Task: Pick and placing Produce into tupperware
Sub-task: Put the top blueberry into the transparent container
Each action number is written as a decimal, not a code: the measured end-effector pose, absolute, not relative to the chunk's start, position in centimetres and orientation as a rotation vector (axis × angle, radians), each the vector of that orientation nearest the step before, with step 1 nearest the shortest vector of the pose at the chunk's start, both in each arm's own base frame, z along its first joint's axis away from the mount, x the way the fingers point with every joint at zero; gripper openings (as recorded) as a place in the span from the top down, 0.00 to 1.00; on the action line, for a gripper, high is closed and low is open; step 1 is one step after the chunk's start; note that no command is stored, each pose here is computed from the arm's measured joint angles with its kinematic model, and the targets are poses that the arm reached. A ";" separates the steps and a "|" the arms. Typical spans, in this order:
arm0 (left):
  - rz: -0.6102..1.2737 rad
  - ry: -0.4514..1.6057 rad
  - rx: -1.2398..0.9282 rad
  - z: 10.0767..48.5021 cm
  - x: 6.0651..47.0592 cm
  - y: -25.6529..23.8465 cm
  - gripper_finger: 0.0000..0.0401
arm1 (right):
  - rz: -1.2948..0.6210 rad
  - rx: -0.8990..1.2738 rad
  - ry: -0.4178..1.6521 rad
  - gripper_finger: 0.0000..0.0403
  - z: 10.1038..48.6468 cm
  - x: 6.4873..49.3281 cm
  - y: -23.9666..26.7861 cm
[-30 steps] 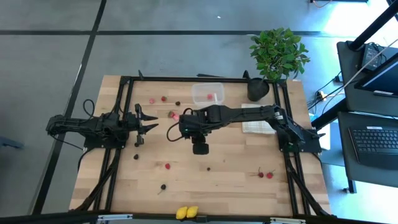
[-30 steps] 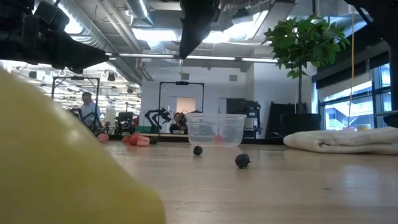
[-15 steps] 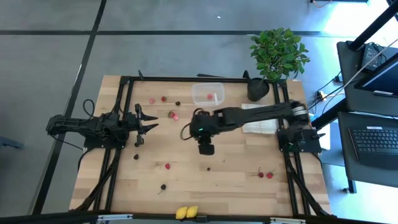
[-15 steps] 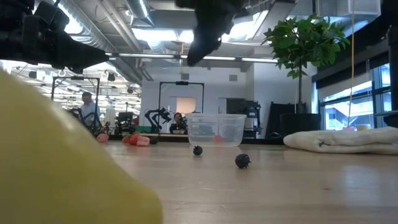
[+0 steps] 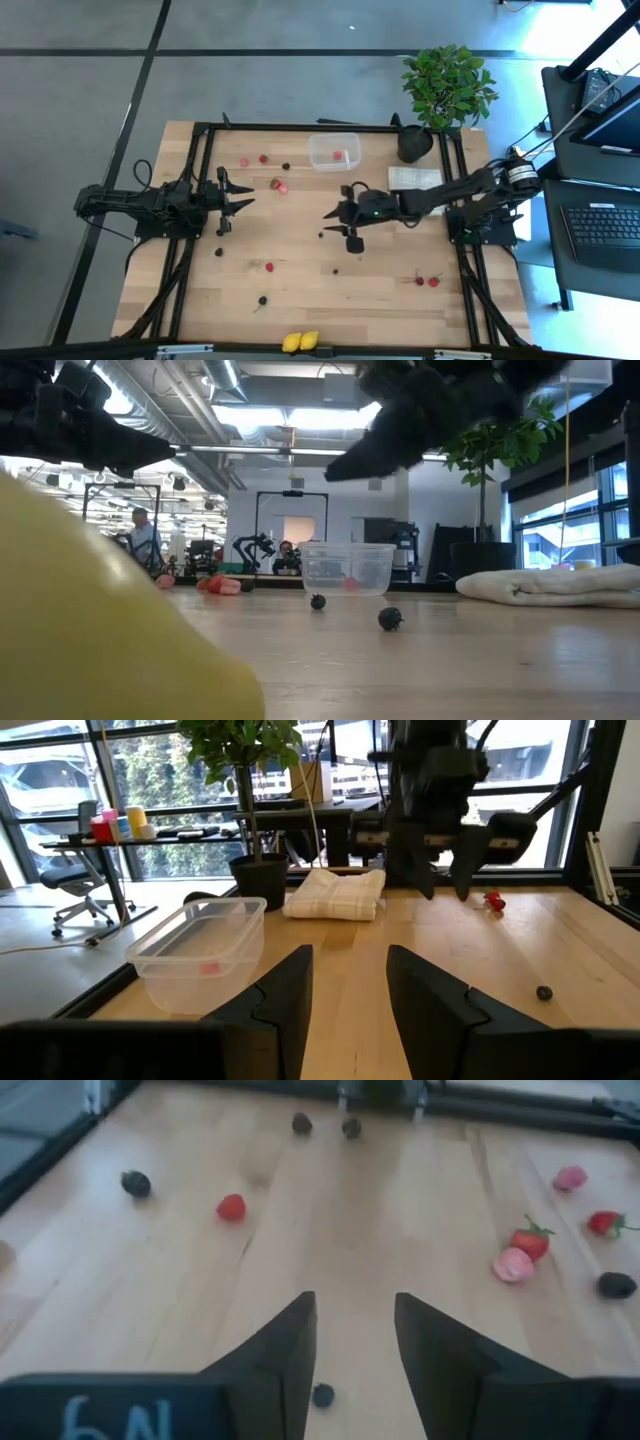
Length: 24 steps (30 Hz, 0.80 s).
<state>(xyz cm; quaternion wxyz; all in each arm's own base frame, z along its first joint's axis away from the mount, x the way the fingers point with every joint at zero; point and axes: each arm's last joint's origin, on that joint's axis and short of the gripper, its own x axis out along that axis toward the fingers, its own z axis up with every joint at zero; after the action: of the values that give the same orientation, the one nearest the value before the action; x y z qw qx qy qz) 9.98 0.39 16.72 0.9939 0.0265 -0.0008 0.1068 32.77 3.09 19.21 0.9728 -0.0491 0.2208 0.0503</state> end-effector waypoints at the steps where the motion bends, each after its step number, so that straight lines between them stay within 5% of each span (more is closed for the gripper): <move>1: 0.214 -0.002 0.053 16.7 10.0 0.4 0.69 | 0.108 -0.087 0.412 0.65 18.7 32.4 3.1; 8: 0.214 -0.004 0.053 16.7 10.0 0.4 0.69 | 0.097 -0.016 0.254 0.65 16.4 31.0 3.0; 24: 0.215 -0.003 0.060 16.7 10.0 0.4 0.69 | 0.092 0.002 0.341 0.65 12.4 33.0 3.1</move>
<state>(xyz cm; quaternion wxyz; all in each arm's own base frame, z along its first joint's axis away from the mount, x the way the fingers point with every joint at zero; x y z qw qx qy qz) 9.98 0.39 16.74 0.9938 0.0301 -0.0016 0.1073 32.97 3.14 12.45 0.9844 0.0010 0.1696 0.0460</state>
